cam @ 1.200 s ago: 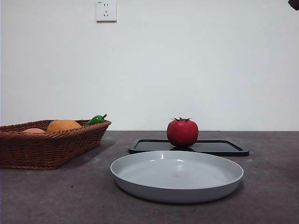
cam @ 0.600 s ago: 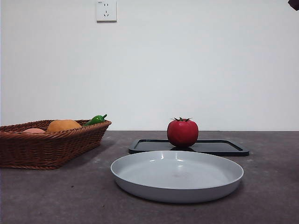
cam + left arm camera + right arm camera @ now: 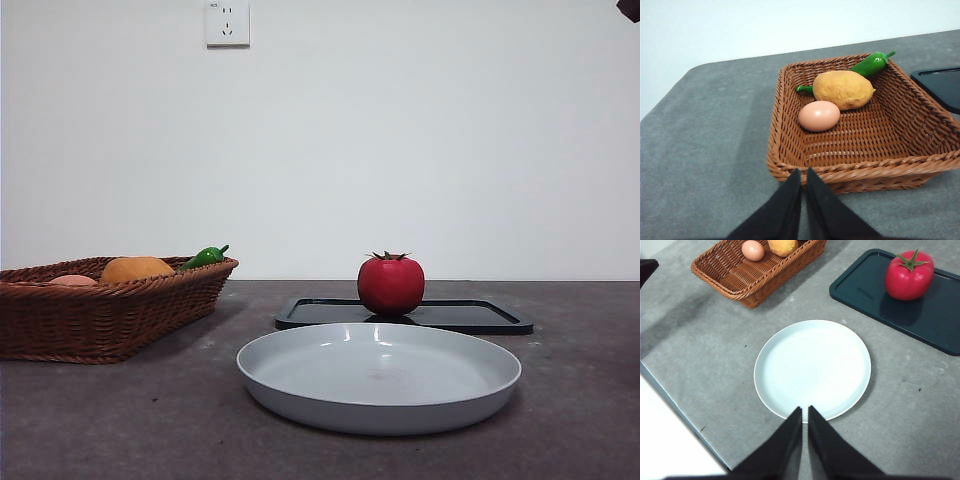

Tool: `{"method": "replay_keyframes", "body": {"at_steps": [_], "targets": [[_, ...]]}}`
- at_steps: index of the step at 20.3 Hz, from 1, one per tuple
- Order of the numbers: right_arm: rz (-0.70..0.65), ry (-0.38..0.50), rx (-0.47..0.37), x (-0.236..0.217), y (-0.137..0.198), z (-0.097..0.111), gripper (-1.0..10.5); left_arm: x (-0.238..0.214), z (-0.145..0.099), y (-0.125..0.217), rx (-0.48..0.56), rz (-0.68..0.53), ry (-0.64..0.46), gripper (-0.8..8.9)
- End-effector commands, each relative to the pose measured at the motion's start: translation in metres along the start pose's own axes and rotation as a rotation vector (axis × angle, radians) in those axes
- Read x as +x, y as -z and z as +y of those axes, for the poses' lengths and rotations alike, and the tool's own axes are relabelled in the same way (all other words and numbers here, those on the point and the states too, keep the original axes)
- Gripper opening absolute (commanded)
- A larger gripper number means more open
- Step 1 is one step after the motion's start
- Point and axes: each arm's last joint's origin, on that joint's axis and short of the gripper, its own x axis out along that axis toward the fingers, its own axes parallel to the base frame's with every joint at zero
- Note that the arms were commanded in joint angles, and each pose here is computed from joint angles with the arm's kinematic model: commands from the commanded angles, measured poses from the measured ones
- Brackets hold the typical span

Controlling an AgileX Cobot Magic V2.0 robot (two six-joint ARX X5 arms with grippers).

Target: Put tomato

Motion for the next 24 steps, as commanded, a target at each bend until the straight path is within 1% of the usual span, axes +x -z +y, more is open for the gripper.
{"method": "replay_keyframes", "body": {"at_steps": [1,2,3,5,8,11,13,15,17,24], "targets": [[-0.009,-0.009,0.004,0.000,-0.002,0.001,0.1,0.002,0.000,0.008,-0.007,0.027,-0.002,0.17],[-0.009,-0.008,0.005,0.000,-0.002,0.001,0.1,0.002,0.000,0.008,-0.007,0.028,-0.001,0.17],[-0.020,0.013,-0.024,-0.002,-0.002,0.000,0.1,0.002,0.000,0.008,-0.007,0.027,-0.002,0.17],[-0.068,0.081,-0.047,-0.006,-0.002,-0.007,0.1,0.002,0.000,0.008,-0.007,0.028,-0.001,0.17],[-0.249,0.236,0.008,-0.012,0.004,-0.025,0.1,0.002,0.000,0.007,-0.006,0.027,-0.001,0.17],[-0.432,0.389,0.027,-0.008,0.028,-0.043,0.1,0.002,0.000,0.007,-0.007,0.027,-0.002,0.17],[-0.525,0.456,0.026,0.000,0.046,-0.053,0.1,0.002,0.000,0.007,-0.007,0.027,-0.002,0.17],[-0.595,0.506,0.029,0.008,0.063,-0.062,0.1,0.002,0.000,0.007,-0.007,0.027,-0.002,0.17],[-0.631,0.537,0.028,0.014,0.076,-0.067,0.1,0.002,0.000,0.007,-0.007,0.028,-0.001,0.17],[-0.645,0.641,0.070,0.028,0.105,-0.078,0.1,0.002,0.000,0.007,-0.007,0.027,-0.002,0.17]]}}
